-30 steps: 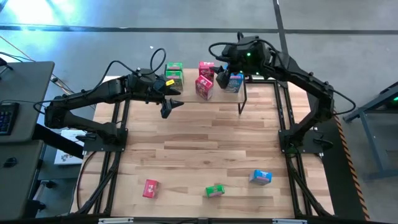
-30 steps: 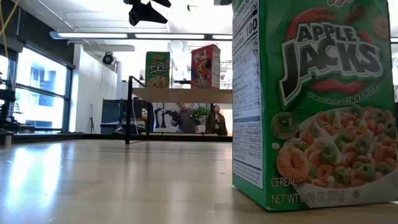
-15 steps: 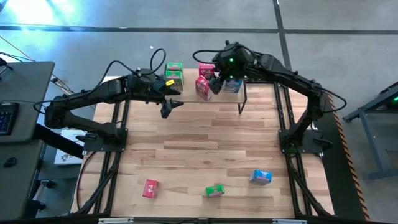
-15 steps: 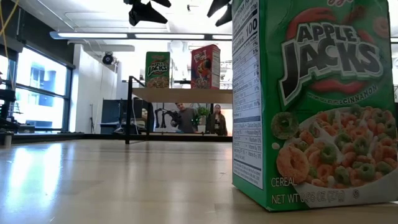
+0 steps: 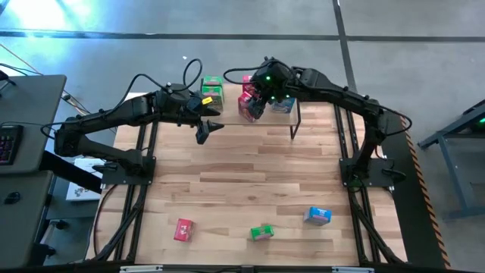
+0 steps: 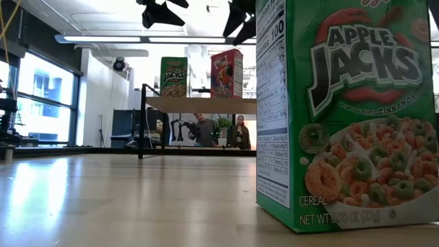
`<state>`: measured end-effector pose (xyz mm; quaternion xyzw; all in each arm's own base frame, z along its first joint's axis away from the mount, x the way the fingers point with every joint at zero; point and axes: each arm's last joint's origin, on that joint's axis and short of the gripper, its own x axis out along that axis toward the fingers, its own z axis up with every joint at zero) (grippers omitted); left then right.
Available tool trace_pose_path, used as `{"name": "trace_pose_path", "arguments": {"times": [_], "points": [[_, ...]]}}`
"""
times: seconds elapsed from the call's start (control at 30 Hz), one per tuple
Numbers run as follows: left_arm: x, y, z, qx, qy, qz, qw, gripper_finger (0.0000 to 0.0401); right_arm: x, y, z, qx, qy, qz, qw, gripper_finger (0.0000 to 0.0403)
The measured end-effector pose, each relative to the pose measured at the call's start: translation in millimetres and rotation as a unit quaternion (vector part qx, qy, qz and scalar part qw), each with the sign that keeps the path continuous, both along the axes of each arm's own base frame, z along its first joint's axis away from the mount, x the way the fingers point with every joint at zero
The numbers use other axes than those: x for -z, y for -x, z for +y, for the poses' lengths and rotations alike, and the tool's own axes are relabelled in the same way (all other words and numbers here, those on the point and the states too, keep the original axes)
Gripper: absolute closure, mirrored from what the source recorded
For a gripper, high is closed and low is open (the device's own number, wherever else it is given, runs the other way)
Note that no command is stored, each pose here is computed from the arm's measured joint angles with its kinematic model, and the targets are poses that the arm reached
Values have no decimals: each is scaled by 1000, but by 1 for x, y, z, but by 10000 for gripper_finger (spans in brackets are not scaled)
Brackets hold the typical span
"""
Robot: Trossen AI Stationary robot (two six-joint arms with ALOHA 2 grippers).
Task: Stack cereal on shelf
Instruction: Put the top red cereal box on the shelf aligned with the other red cereal box
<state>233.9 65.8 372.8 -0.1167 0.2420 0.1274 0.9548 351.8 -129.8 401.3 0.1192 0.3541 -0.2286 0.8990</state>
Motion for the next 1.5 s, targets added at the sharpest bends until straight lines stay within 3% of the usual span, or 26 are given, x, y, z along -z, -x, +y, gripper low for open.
{"name": "trace_pose_path", "arguments": {"times": [0.7, 0.97, 1.27, 1.5], "points": [[0, 0, 0, 0, 0, 0, 1000, 153, 25, -13, -3, 2, -8, 57, 998, 171], [0, 0, 0, 0, 0, 0, 1000, 153, 28, -15, -4, 4, 11, 68, 998, 174], [0, 0, 0, 0, 0, 0, 1000, 153, 28, -15, -4, -31, 40, 84, 995, 223], [0, 0, 0, 0, 0, 0, 1000, 153, 28, -15, -4, -101, 69, 99, 988, 229]]}}
